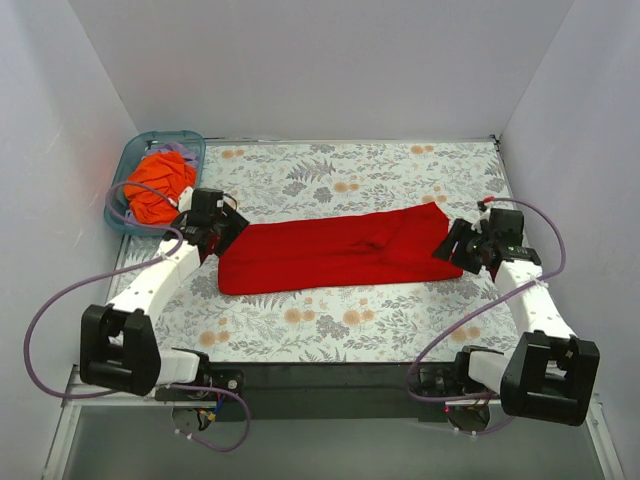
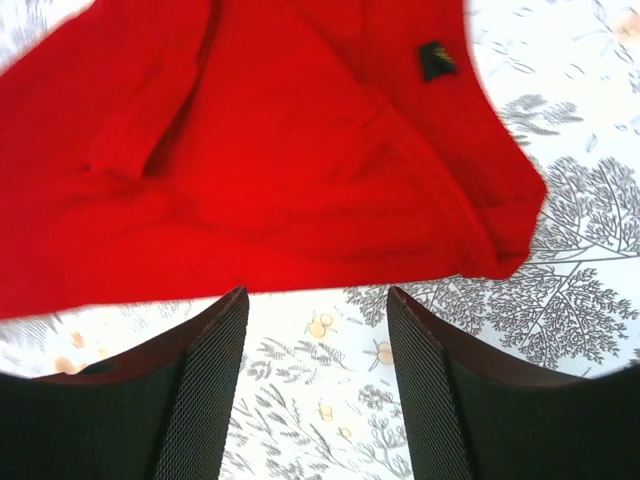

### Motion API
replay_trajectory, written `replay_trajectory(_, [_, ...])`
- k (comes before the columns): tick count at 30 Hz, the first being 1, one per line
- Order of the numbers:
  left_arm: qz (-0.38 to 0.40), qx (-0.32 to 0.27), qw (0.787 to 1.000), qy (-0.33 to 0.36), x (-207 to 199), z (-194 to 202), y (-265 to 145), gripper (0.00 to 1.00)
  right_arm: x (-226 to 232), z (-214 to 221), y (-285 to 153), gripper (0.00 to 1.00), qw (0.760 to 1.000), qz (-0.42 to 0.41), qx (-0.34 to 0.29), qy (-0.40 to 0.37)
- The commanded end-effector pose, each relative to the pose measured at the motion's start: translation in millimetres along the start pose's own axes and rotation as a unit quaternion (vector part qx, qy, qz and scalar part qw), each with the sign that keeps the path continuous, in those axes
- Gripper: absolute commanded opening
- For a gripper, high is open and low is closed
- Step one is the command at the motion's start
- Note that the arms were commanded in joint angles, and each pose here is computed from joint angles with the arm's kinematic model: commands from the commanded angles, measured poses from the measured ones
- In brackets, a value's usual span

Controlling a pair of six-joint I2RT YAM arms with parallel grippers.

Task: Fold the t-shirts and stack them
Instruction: Fold the tshirt

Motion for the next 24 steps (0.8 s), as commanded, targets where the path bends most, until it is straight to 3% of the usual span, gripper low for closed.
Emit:
replay_trajectory(1, [-0.026,-0.001,0.999,0.024,32,4,-13,0.59,-2,-11,10,0.63,0.992,-0.069,-0.05,0.089])
replay_trajectory(8, [-0.092,0.036,0.995,0.034,87,24,6,0.41,-34,5,34,0.57,0.981,-0.064,-0.061,0.173])
replay_trajectory(17, [-0.159,0.073,0.985,0.01,140,37,14,0.38,-79,55,52,0.57,0.961,-0.014,-0.013,0.275])
replay_trajectory(24, [-0.161,0.055,0.985,0.016,149,27,-7,0.39,-79,44,34,0.6,0.964,-0.012,-0.047,0.262])
Point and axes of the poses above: each gripper's point midway between its finger pads, its own y axis out along the fingers, its own x axis along the line the jaws close on, z = x × y, the point moved 3 cm from there along -y, back along the fingers, and after that the axes turned 14 degrees about -y, right-handed, at the moved point
